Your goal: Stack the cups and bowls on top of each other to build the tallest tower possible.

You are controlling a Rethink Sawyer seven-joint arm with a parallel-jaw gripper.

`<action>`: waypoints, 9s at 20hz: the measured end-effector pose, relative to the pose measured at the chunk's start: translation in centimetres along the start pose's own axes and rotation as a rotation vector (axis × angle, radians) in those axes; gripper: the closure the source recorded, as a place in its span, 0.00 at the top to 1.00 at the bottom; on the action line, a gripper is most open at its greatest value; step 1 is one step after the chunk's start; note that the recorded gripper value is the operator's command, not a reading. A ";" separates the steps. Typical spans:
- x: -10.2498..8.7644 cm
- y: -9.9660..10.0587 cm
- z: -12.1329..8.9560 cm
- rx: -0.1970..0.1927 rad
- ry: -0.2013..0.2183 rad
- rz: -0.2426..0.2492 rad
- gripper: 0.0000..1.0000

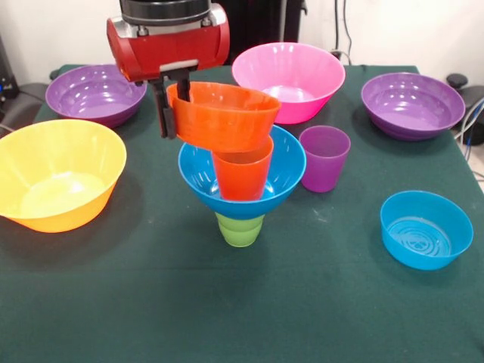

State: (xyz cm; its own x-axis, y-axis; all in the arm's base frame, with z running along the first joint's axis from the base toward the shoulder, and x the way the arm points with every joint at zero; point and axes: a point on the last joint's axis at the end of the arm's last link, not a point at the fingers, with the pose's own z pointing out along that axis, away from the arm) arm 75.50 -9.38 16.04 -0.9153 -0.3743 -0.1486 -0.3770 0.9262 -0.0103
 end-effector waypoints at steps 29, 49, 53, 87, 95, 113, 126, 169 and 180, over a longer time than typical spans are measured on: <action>0.4 0.8 -0.5 -0.082 0.060 0.035 0.00; 1.5 1.4 2.1 -0.140 0.119 0.043 0.00; 1.7 1.6 2.0 -0.155 0.140 0.042 0.00; 2.0 1.8 2.9 -0.185 0.148 0.044 0.00; 2.4 2.1 4.2 -0.199 0.162 0.042 0.00; 2.8 2.2 4.7 -0.190 0.174 0.030 0.00; 1.9 0.9 4.0 -0.162 0.150 0.036 0.00; 0.2 1.3 0.4 -0.126 0.141 0.010 0.00; 0.0 2.0 0.8 -0.131 0.146 -0.001 0.00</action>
State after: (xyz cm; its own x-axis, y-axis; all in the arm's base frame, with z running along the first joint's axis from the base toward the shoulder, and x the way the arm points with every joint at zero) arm 74.85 -7.47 15.21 -0.9223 -0.3864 -0.0036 -0.3840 0.9156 0.1195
